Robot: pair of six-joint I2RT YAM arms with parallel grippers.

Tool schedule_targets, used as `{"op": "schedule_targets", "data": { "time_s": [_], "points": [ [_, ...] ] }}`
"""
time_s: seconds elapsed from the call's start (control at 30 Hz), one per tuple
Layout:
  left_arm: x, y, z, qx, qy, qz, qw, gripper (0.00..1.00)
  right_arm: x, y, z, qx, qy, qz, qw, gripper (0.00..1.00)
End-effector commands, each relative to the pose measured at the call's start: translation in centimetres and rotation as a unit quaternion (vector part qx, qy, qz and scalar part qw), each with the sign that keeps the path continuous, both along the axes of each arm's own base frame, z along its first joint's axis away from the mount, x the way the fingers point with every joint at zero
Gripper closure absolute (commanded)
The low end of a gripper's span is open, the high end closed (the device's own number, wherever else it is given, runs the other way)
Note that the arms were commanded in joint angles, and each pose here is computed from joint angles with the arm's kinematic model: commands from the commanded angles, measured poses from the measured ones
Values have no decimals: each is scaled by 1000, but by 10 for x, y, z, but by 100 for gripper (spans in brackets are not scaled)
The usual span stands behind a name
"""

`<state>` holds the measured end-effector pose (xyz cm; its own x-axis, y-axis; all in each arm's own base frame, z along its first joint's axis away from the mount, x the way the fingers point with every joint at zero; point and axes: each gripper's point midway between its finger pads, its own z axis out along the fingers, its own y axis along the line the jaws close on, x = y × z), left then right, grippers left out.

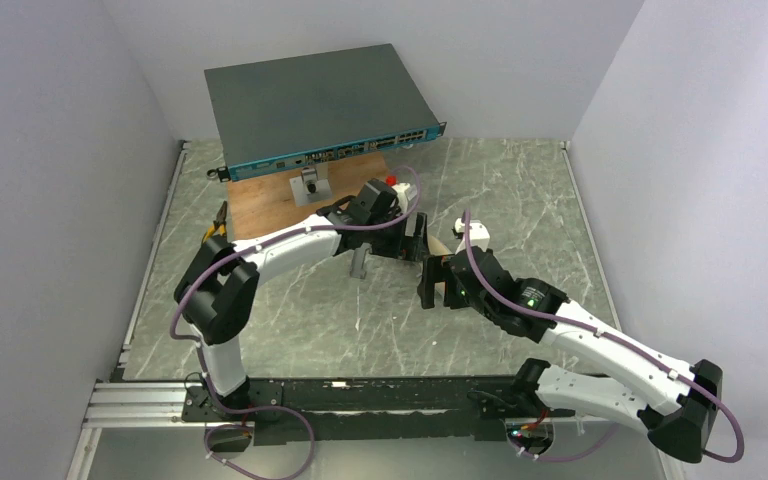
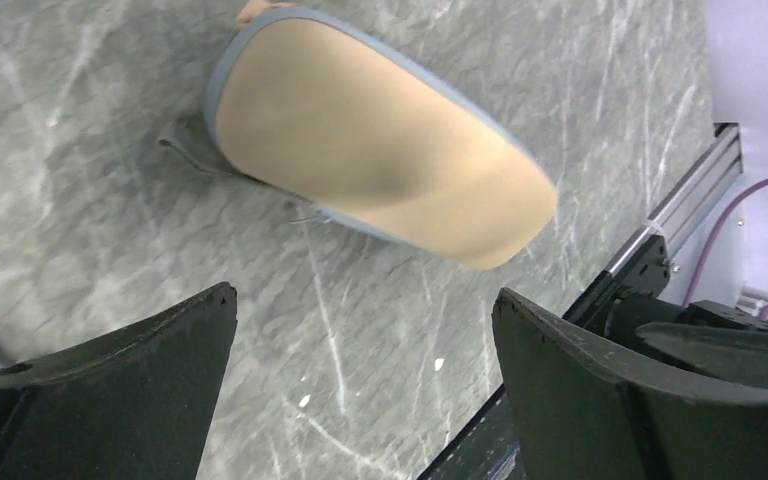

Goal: Open the umbrella

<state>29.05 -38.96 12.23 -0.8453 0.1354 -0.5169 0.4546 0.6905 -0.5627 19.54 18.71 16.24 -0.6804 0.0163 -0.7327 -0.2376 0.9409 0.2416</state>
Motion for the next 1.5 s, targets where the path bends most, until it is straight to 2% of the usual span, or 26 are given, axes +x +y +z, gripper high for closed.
{"op": "schedule_targets", "data": {
  "time_s": [0.0, 0.1, 0.27, 0.47, 0.63, 0.83, 1.03, 1.2, 1.47],
  "points": [
    [2, 21, 34, 16, -44, 14, 999, 1, 8, -10, 15, 19, -23, -48, 998, 0],
    [-8, 33, 34, 15, -44, 24, 999, 2, 16, -14, 18, 23, -29, -72, 997, 1],
    [-30, 64, 25, 25, -33, 59, 997, 6, 46, -19, 8, 16, 13, -106, 994, 6],
    [-57, 100, 27, 30, -38, 85, 995, 6, 82, -33, -3, 74, 45, -146, 985, 22],
    [-75, 128, 29, 49, -42, 98, 993, 7, 93, -26, -19, 94, 68, -135, 984, 25],
    [-90, 155, 40, 51, -60, 118, 990, 6, 80, -1, -48, 132, 126, -90, 979, 26],
    [-95, 165, 43, 49, -70, 131, 988, 6, 66, 28, -38, 189, 142, -41, 971, 29],
    [-95, 168, 47, 46, -75, 136, 987, 6, 46, 67, -34, 191, 153, 10, 970, 30],
    [-95, 168, 53, 41, -79, 137, 987, 6, 4, 133, -32, 209, 182, 109, 955, 29]
  ]
}}
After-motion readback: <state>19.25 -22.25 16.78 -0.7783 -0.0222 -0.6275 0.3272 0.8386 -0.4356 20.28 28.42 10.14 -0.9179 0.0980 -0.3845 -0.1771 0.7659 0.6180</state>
